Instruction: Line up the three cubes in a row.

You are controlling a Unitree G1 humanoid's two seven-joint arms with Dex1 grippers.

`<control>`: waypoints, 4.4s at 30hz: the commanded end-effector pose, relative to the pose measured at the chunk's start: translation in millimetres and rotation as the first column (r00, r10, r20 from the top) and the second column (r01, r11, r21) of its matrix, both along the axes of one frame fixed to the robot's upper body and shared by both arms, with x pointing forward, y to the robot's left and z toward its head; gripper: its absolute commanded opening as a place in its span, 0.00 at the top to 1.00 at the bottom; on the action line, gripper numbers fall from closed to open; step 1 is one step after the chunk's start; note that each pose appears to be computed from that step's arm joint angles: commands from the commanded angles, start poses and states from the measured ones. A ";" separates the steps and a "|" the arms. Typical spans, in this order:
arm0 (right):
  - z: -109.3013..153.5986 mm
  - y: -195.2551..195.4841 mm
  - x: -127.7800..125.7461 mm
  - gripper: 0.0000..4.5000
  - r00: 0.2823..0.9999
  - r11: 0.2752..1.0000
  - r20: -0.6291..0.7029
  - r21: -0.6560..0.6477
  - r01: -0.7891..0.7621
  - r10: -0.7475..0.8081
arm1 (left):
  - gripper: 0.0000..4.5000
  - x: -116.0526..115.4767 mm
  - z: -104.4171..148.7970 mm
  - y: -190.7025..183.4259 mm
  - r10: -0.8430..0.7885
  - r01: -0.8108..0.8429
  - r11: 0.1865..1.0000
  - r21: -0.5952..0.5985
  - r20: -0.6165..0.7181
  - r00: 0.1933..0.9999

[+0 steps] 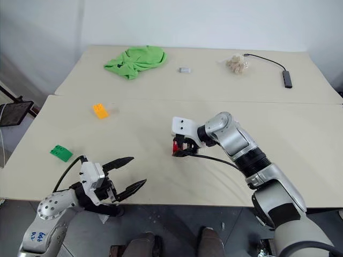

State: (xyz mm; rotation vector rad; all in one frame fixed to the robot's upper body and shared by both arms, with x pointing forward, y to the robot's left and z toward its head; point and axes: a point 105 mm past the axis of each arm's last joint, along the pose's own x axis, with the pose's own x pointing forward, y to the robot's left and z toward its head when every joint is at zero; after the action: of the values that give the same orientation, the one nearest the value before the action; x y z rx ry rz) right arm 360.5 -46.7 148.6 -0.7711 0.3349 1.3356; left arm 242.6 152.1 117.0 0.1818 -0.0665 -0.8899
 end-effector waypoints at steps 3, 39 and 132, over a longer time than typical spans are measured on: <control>51.7 -32.8 -13.6 0.00 0.969 0.939 0.234 0.311 -0.149 0.077 | 0.00 4.4 12.1 64.4 0.392 -0.380 0.917 -0.123 0.091 0.915; 13.5 -66.8 -93.1 0.00 0.980 0.667 0.195 0.725 -0.171 0.038 | 0.20 29.5 -3.6 203.4 0.563 -0.565 0.825 -0.018 -0.062 0.824; 24.5 -62.4 -86.5 0.00 0.979 0.612 0.176 0.787 -0.077 -0.102 | 0.20 201.8 44.7 88.4 0.871 -0.878 0.421 -0.228 -0.168 0.462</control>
State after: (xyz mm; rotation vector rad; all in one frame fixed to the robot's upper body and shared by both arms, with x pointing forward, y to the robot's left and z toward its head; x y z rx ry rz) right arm 278.8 -111.1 166.0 -0.1123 -0.3960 1.1958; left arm 442.4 239.7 143.5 -0.1044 -0.0036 0.2192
